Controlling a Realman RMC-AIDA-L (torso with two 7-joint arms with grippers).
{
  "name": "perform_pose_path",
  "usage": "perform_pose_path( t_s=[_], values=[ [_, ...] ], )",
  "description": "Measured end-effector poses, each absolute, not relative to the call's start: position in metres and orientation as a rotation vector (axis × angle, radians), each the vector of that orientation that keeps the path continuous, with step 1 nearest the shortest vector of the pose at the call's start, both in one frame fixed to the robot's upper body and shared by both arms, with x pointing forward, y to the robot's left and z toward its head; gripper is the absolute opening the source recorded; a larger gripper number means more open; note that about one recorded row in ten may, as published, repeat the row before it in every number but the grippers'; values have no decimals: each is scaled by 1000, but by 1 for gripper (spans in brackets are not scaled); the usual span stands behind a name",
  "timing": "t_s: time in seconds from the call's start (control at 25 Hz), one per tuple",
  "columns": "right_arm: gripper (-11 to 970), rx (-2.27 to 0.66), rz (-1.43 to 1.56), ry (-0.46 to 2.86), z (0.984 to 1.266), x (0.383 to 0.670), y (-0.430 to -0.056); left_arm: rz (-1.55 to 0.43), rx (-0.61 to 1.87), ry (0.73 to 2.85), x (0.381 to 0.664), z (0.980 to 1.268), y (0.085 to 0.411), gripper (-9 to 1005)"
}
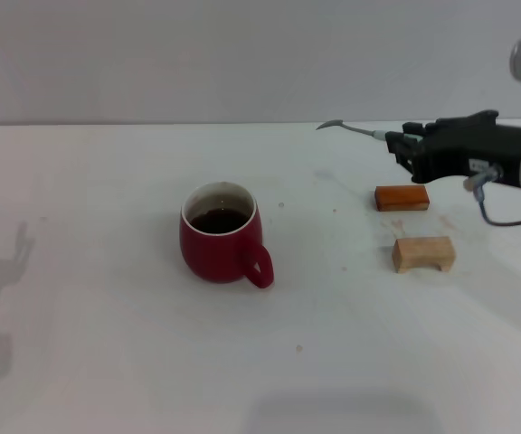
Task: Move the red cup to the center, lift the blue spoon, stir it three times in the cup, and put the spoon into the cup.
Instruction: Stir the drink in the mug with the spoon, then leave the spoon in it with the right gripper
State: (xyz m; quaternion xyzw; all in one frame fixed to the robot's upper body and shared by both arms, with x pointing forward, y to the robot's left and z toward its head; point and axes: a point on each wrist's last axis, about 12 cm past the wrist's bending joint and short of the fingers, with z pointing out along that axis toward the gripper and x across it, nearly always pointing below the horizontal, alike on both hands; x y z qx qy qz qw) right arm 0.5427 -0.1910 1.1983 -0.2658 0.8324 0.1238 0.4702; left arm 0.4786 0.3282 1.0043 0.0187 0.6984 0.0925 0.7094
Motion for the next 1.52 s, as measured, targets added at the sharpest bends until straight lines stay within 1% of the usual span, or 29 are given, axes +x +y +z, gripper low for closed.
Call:
perform_pose_path(
  t_s=[0.08, 0.2, 0.28, 0.4, 0.48, 0.64, 0.68, 0.72, 0.88, 1.28, 1.52],
  values=[
    [160, -698, 271, 2056, 1211, 545, -189, 199, 35, 1548, 478, 1004, 328, 834],
    [159, -732, 248, 2068, 1220, 545, -188, 195, 32, 1546, 478, 1005, 328, 833],
    [159, -792, 221, 2087, 1232, 548, -183, 194, 31, 1545, 477, 1005, 327, 833],
    [159, -834, 210, 2100, 1239, 550, -178, 192, 33, 1546, 477, 1005, 327, 833],
    [159, -900, 189, 2096, 1248, 554, -167, 191, 36, 1546, 478, 1005, 327, 834],
    [159, -962, 177, 2089, 1256, 556, -153, 189, 35, 1543, 478, 1005, 326, 834],
    [159, -1003, 181, 2084, 1262, 556, -143, 189, 34, 1541, 478, 1005, 326, 833],
    [159, -1003, 181, 2084, 1262, 556, -143, 189, 32, 1540, 478, 1005, 326, 833],
    [159, -1100, 178, 2079, 1273, 554, -121, 190, 27, 1537, 478, 1006, 327, 834],
    [160, -1235, 152, 2114, 1273, 553, -97, 165, -5, 1534, 479, 1006, 328, 833],
    [160, -1254, 146, 2130, 1271, 555, -94, 165, -6, 1533, 480, 1007, 328, 834]
  ],
)
